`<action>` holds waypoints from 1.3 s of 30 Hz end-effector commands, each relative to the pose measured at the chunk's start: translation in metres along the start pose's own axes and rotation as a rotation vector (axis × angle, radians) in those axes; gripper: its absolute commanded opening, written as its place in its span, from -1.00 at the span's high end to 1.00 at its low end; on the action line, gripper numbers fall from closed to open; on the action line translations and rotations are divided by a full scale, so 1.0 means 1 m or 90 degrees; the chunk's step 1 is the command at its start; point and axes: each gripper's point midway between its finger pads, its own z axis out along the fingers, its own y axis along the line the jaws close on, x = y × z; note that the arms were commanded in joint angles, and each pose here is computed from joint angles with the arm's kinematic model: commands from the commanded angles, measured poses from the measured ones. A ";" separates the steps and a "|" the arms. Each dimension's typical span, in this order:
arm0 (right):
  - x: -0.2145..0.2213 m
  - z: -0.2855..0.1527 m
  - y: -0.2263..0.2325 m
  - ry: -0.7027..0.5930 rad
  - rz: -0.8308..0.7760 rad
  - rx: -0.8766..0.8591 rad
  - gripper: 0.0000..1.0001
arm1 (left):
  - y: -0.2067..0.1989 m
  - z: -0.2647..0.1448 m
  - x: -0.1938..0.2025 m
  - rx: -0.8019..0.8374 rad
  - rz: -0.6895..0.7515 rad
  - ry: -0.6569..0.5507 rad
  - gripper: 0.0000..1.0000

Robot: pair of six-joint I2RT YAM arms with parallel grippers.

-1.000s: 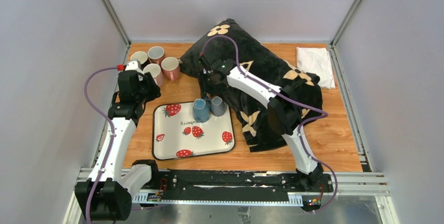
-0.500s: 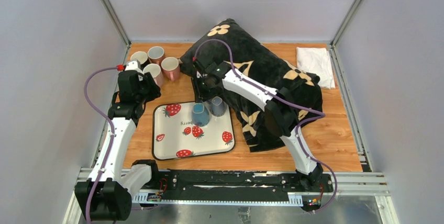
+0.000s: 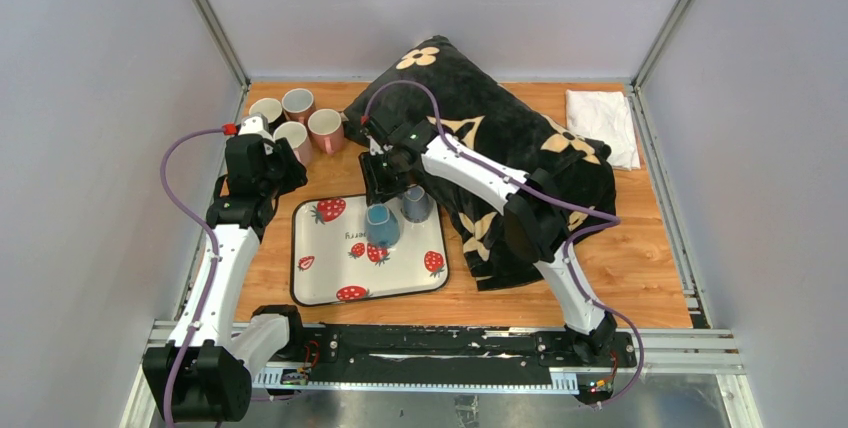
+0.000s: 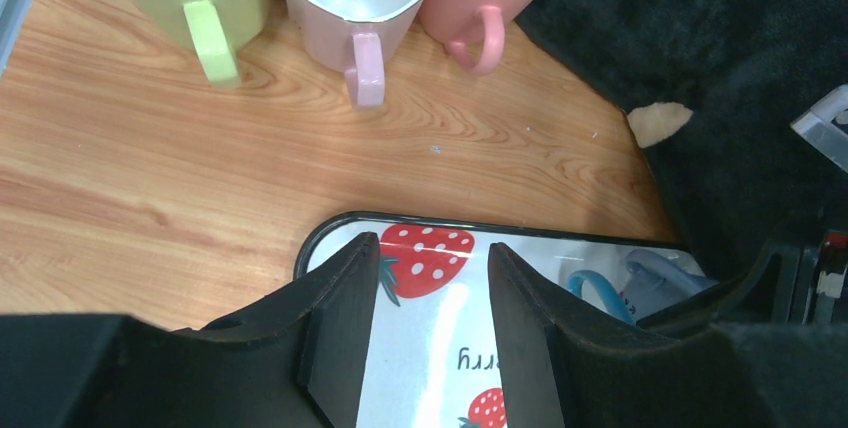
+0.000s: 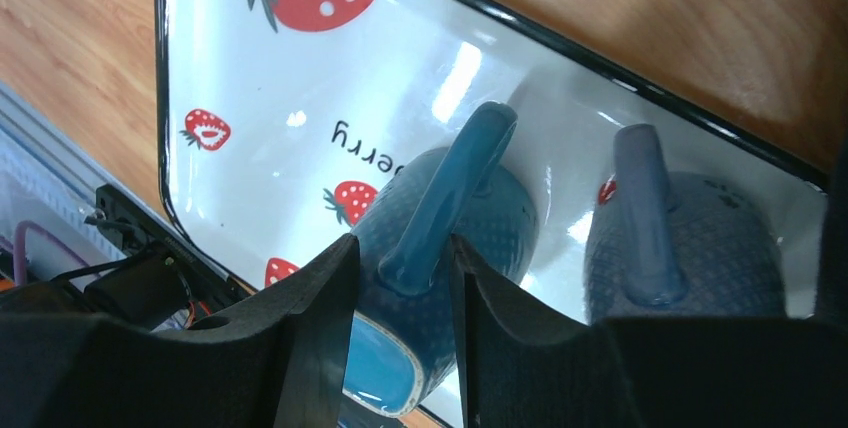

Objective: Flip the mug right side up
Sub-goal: Turn over the cup on the tray.

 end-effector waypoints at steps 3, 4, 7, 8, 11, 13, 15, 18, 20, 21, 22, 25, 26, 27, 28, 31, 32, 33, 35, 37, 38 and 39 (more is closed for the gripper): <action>0.025 0.005 0.028 0.061 -0.035 -0.059 0.11 | -0.004 -0.004 -0.007 0.011 -0.001 -0.017 -0.02; 0.027 0.004 0.031 0.065 -0.038 -0.067 0.10 | -0.003 -0.004 -0.007 0.010 -0.001 -0.018 -0.02; 0.032 0.005 0.041 0.078 -0.050 -0.093 0.10 | 0.002 -0.004 -0.009 -0.007 -0.002 -0.024 -0.02; 0.034 0.005 0.044 0.084 -0.054 -0.103 0.09 | 0.003 -0.004 -0.009 -0.009 -0.002 -0.024 -0.02; 0.039 0.005 0.055 0.100 -0.067 -0.139 0.09 | 0.004 -0.005 -0.010 -0.012 -0.003 -0.026 -0.02; 0.043 0.004 0.062 0.113 -0.076 -0.165 0.09 | 0.005 -0.005 -0.010 -0.015 -0.004 -0.026 -0.02; 0.047 0.003 0.071 0.123 -0.085 -0.192 0.09 | 0.006 -0.004 -0.010 -0.017 -0.005 -0.025 -0.02; 0.053 0.000 0.084 0.139 -0.097 -0.238 0.09 | 0.007 -0.005 -0.010 -0.020 -0.006 -0.025 -0.02; 0.057 -0.003 0.090 0.146 -0.107 -0.261 0.09 | 0.008 -0.005 -0.010 -0.023 -0.006 -0.026 -0.02; 0.058 -0.004 0.092 0.145 -0.112 -0.265 0.09 | 0.008 -0.005 -0.010 -0.025 -0.007 -0.025 -0.02; 0.057 -0.006 0.093 0.140 -0.119 -0.264 0.09 | 0.008 -0.005 -0.010 -0.024 -0.007 -0.025 -0.01; 0.050 -0.010 0.090 0.106 -0.137 -0.229 0.09 | 0.008 -0.005 -0.010 -0.023 -0.008 -0.026 -0.02; 0.045 -0.011 0.085 0.086 -0.141 -0.203 0.09 | 0.008 -0.005 -0.010 -0.024 -0.008 -0.025 -0.02; 0.039 -0.014 0.081 0.060 -0.145 -0.172 0.09 | 0.008 -0.005 -0.010 -0.024 -0.007 -0.025 -0.02; 0.032 -0.017 0.075 0.034 -0.148 -0.140 0.09 | 0.008 -0.005 -0.010 -0.024 -0.008 -0.026 -0.02; 0.018 -0.029 0.065 -0.031 -0.152 -0.090 0.09 | 0.009 -0.005 -0.010 -0.026 -0.008 -0.026 -0.02; 0.015 -0.033 0.065 -0.048 -0.153 -0.086 0.09 | 0.009 -0.006 -0.010 -0.026 -0.008 -0.026 -0.02; 0.014 -0.037 0.065 -0.063 -0.155 -0.086 0.09 | 0.009 -0.006 -0.010 -0.026 -0.008 -0.027 -0.02; 0.011 -0.045 0.070 -0.091 -0.166 -0.093 0.09 | 0.009 -0.006 -0.010 -0.027 -0.008 -0.027 -0.02; 0.014 -0.051 0.078 -0.107 -0.189 -0.106 0.09 | 0.010 -0.006 -0.010 -0.027 -0.008 -0.027 -0.02; 0.016 -0.055 0.083 -0.112 -0.205 -0.117 0.09 | 0.009 -0.006 -0.010 -0.027 -0.008 -0.027 -0.02; 0.020 -0.058 0.089 -0.116 -0.226 -0.129 0.09 | 0.009 -0.006 -0.010 -0.026 -0.008 -0.026 -0.02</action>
